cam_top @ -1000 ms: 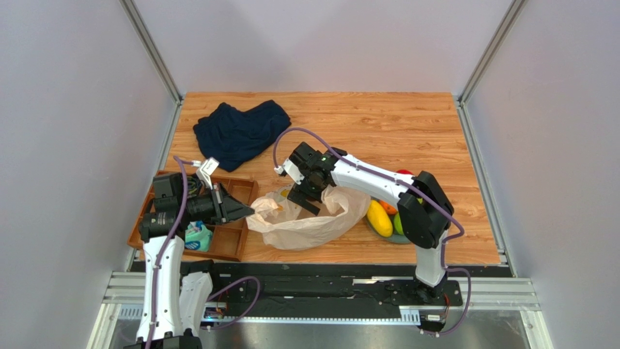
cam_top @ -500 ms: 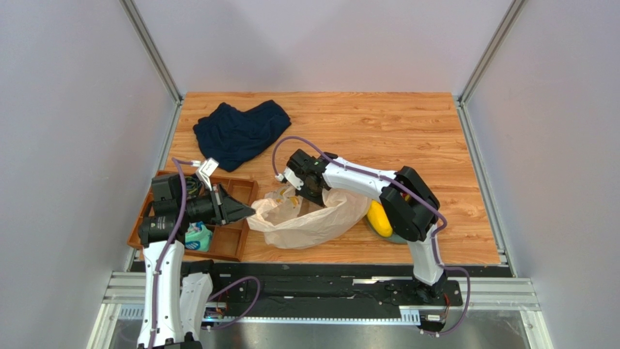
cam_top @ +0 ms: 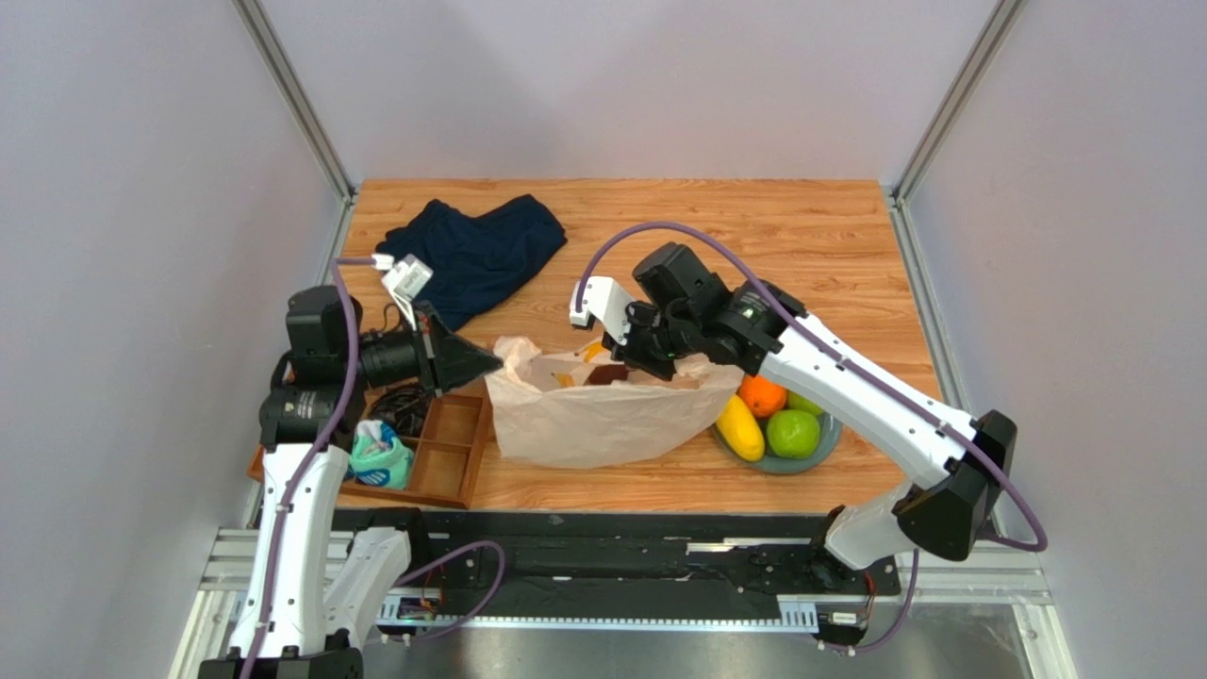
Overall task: Take the fake fruits out of the plastic bag
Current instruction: Adjust the plastic bag at the center of the board.
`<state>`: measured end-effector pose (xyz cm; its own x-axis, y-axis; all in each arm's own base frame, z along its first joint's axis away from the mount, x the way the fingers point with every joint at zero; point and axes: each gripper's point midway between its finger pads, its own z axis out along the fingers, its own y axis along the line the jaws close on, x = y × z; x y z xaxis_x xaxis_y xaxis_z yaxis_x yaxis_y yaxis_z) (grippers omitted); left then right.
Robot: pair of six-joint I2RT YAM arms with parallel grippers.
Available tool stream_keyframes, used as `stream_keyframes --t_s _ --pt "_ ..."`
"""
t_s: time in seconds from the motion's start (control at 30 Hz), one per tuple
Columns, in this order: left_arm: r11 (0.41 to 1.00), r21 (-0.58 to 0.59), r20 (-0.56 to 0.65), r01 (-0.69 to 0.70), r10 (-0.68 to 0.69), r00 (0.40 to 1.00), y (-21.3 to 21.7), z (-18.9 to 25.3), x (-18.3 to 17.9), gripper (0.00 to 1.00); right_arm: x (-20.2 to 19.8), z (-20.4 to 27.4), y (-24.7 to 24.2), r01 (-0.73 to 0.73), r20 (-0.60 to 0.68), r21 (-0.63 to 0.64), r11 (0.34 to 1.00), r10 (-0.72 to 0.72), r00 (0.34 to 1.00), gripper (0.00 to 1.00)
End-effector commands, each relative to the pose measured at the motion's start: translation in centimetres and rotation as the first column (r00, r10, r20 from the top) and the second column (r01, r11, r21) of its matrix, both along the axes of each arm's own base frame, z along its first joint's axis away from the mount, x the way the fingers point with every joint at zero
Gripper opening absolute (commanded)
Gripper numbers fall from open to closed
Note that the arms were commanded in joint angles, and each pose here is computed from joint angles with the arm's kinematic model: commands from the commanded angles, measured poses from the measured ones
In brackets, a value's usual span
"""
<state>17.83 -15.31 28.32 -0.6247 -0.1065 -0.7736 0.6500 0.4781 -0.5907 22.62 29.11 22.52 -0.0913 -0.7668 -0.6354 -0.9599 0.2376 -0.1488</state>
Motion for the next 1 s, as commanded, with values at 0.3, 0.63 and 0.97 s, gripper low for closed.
stream_keyframes --t_s 0.3,0.63,0.97 --pt "0.993 -0.071 0.496 -0.094 0.117 0.861 0.3 18.1 12.4 0.0 10.4 3.8 -3.2 0.236 0.283 0.028 0.971 -0.234 0.93 0.0" --pt "0.993 -0.09 0.646 -0.073 0.114 0.755 0.2 26.6 14.4 0.0 22.6 15.3 -7.8 0.453 0.421 0.287 0.844 -0.536 0.732 0.0" --pt "1.0 0.004 0.41 0.02 -0.02 0.912 -0.5 12.7 1.1 0.0 11.7 10.8 -9.5 0.604 0.097 0.362 0.71 -0.673 0.734 1.0"
